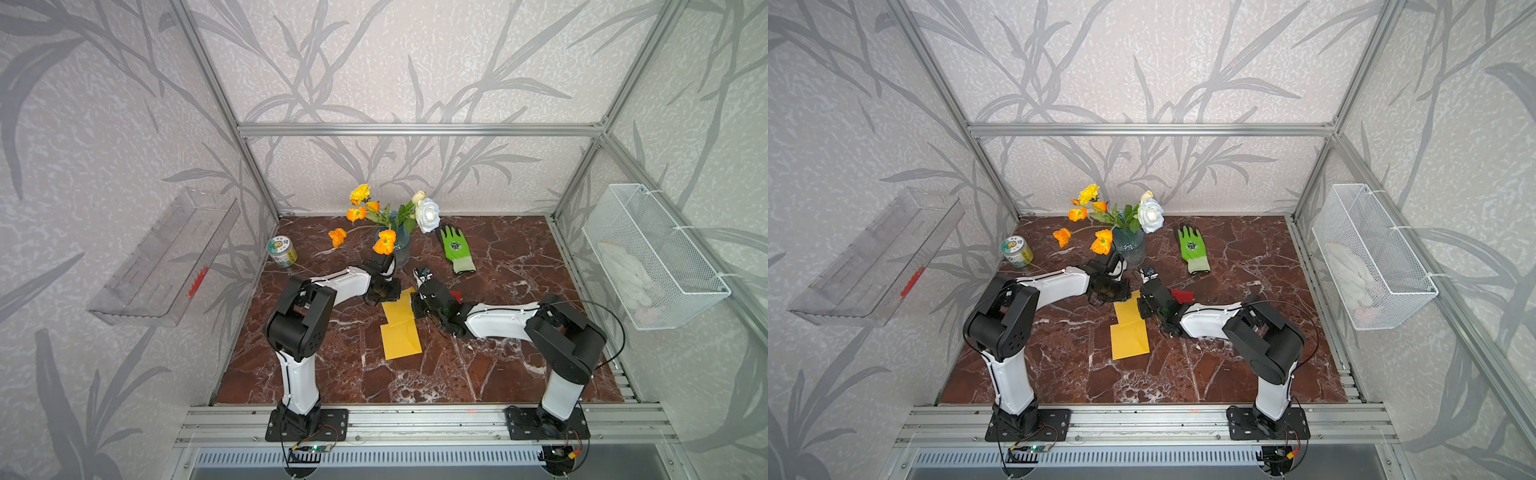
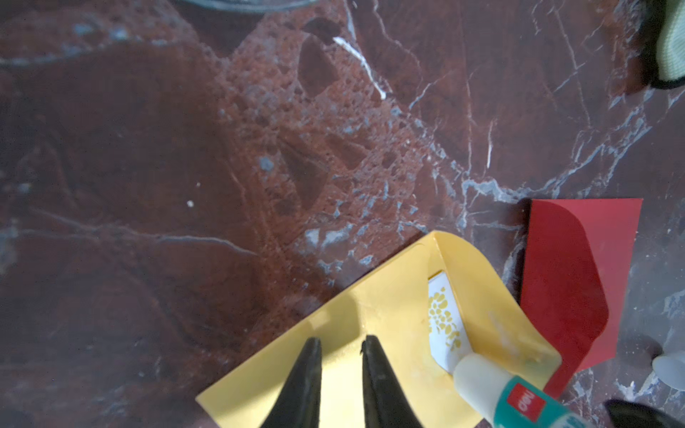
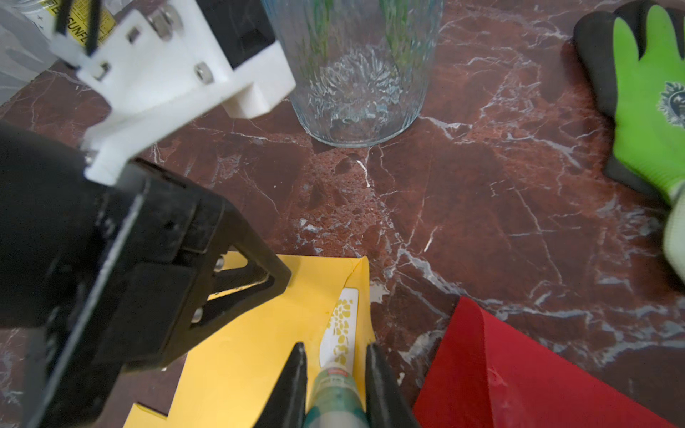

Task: Seal the envelope with a glue stick
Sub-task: Apply the envelope at the center of the board.

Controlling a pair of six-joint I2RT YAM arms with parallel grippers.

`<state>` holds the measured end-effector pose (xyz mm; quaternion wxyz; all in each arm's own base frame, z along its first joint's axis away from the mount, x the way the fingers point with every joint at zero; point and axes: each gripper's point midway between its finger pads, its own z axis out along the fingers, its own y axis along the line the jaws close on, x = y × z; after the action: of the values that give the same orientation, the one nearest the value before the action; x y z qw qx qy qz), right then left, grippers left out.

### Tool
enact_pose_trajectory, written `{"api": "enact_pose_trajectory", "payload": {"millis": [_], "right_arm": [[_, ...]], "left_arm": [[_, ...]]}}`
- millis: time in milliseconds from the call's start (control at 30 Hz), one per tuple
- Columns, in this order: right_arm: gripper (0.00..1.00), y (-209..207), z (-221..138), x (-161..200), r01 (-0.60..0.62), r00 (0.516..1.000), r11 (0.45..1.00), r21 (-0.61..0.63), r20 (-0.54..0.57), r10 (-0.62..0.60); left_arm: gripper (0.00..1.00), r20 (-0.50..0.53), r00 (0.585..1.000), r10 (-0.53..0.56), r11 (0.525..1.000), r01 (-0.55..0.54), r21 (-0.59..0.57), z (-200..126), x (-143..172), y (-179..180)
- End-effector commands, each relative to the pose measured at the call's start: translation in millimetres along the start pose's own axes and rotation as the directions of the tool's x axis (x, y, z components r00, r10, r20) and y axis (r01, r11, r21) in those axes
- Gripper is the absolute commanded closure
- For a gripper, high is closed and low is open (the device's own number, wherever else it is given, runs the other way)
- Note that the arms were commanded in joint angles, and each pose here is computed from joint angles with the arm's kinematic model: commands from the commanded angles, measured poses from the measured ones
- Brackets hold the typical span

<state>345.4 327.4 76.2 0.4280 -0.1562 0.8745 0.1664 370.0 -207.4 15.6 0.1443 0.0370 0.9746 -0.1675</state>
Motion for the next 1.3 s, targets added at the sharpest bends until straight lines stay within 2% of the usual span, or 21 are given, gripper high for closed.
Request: {"api": "enact_pose_trajectory", "payload": {"millis": [0, 433, 933, 1100, 1267], "right_arm": [[1.00, 10, -12, -23, -0.006, 0.999, 1.000, -0.027, 0.037, 0.007], [1.00, 28, 12, -2, -0.027, 1.000, 0.996, -0.090, -0.015, 0.025], [1.00, 1, -16, 35, 0.112, 0.986, 0.993, 0.023, -0.125, -0.108], [1.00, -1, -21, 32, 0.110, 0.987, 0.993, 0.032, -0.117, -0.106], [1.00, 10, -27, 9, 0.070, 0.995, 0.998, 0.000, -0.066, -0.069]], "left_arm": [[0.77, -0.282, 0.955, -0.093, 0.973, 0.027, -0.230, 30, 88, 63], [0.77, -0.282, 0.955, -0.093, 0.973, 0.028, -0.227, 30, 88, 62], [0.77, -0.286, 0.954, -0.093, 0.973, 0.025, -0.231, 30, 89, 63], [0.77, -0.286, 0.954, -0.093, 0.973, 0.025, -0.231, 30, 88, 63], [0.77, -0.285, 0.954, -0.091, 0.975, 0.027, -0.220, 28, 87, 60]]}}
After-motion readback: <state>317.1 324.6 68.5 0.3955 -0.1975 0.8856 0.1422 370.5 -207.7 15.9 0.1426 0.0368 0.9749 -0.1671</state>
